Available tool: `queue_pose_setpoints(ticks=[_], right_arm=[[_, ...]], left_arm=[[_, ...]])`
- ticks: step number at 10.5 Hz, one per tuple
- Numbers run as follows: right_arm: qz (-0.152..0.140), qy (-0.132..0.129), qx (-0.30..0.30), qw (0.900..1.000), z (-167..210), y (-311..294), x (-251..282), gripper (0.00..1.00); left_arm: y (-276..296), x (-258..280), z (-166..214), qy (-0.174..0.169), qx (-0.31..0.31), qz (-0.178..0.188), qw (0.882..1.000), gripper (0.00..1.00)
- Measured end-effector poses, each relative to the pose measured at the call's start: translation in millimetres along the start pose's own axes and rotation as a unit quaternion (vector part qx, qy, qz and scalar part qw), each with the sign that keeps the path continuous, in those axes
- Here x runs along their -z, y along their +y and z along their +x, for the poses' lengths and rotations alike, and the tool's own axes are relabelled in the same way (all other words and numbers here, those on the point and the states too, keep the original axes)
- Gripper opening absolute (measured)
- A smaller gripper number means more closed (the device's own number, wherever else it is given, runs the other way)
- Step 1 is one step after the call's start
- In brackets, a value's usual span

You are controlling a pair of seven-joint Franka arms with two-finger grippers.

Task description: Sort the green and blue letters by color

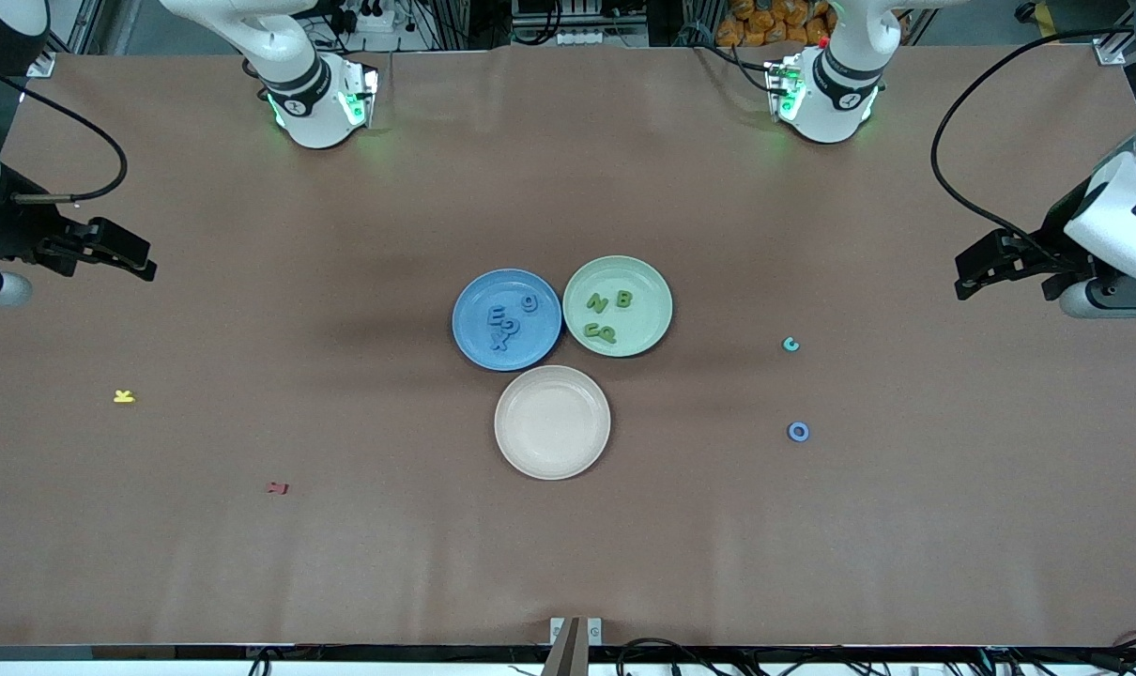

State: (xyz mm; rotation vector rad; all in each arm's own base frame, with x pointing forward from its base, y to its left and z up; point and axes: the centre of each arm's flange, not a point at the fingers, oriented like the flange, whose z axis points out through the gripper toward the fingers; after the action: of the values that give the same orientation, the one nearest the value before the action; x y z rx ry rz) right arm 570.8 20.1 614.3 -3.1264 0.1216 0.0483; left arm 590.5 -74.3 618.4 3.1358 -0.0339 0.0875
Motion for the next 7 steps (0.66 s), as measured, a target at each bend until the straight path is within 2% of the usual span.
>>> queue_pose_setpoints(ticks=[2, 4, 7], right_arm=[[0.0, 0.0, 0.0, 1.0, 0.0, 0.0, 0.0, 1.0], [0.0, 0.0, 0.0, 1.0, 0.0, -0.2, -0.1, 1.0], [0.0, 0.0, 0.0, 1.0, 0.0, -0.2, -0.1, 1.0]], left_arm=[[9.9, -0.6, -1.2, -0.001, -0.009, 0.001, 1.0, 1.0], [12.0, 0.3, -2.2, 0.001, -0.016, 0.023, 1.0, 1.0], [11.9, 4.3, -6.8, -0.004, -0.017, 0.029, 0.999, 1.0]])
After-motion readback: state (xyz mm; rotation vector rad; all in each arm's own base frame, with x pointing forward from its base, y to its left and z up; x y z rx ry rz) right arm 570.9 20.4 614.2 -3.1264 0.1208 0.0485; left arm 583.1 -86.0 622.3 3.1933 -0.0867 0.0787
